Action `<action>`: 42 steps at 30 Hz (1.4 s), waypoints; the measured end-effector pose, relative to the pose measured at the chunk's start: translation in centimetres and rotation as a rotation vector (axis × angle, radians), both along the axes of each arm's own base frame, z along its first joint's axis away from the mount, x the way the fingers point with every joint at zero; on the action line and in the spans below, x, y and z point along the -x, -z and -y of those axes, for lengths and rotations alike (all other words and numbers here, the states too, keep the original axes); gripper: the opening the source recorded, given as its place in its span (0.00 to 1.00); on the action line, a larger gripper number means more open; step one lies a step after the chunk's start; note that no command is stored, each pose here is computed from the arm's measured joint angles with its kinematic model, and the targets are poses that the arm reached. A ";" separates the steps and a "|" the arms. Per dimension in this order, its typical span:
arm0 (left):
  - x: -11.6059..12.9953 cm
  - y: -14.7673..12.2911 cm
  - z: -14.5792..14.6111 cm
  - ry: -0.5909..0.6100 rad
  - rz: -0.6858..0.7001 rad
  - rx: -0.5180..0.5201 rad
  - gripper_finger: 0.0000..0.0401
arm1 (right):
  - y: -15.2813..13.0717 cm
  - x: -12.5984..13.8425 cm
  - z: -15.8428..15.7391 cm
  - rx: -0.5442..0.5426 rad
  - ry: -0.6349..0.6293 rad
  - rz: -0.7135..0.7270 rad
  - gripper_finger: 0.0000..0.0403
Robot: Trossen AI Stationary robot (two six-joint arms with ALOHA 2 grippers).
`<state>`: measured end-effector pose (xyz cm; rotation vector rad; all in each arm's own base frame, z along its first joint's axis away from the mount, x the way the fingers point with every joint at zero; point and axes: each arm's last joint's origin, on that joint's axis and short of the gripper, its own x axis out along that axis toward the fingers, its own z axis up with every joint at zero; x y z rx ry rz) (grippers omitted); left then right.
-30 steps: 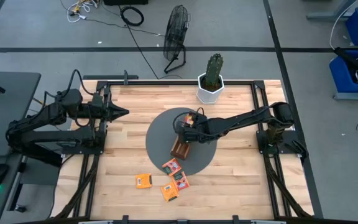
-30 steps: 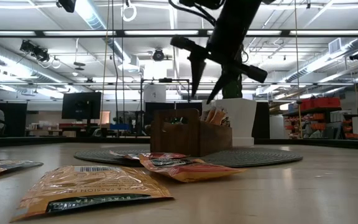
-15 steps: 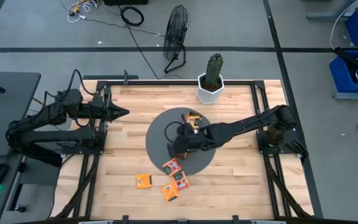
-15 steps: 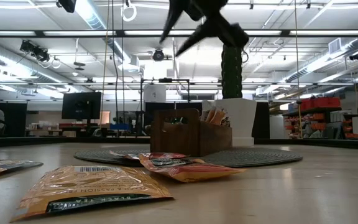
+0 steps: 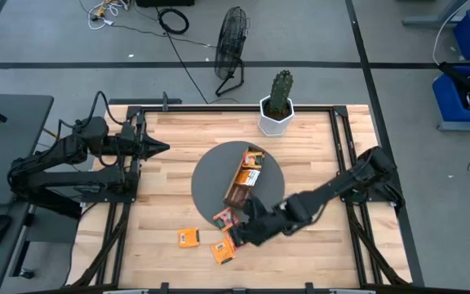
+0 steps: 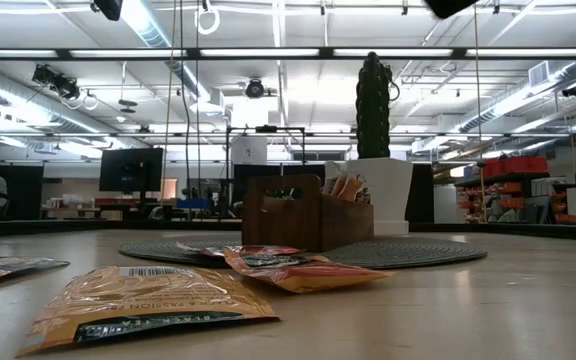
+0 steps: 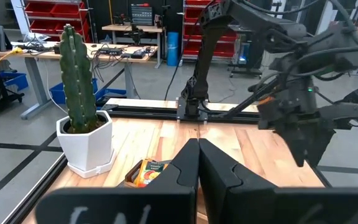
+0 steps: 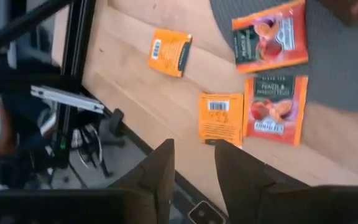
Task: Pick & Place Tea
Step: Put the red tea bag into the bottom section of the wooden organizer
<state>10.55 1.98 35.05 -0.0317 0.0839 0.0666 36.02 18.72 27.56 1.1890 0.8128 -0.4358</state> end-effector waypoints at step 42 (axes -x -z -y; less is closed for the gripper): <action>0.0 0.4 0.0 -0.006 -0.035 0.061 0.03 | 11.8 1.8 3.7 0.048 0.033 -0.037 0.33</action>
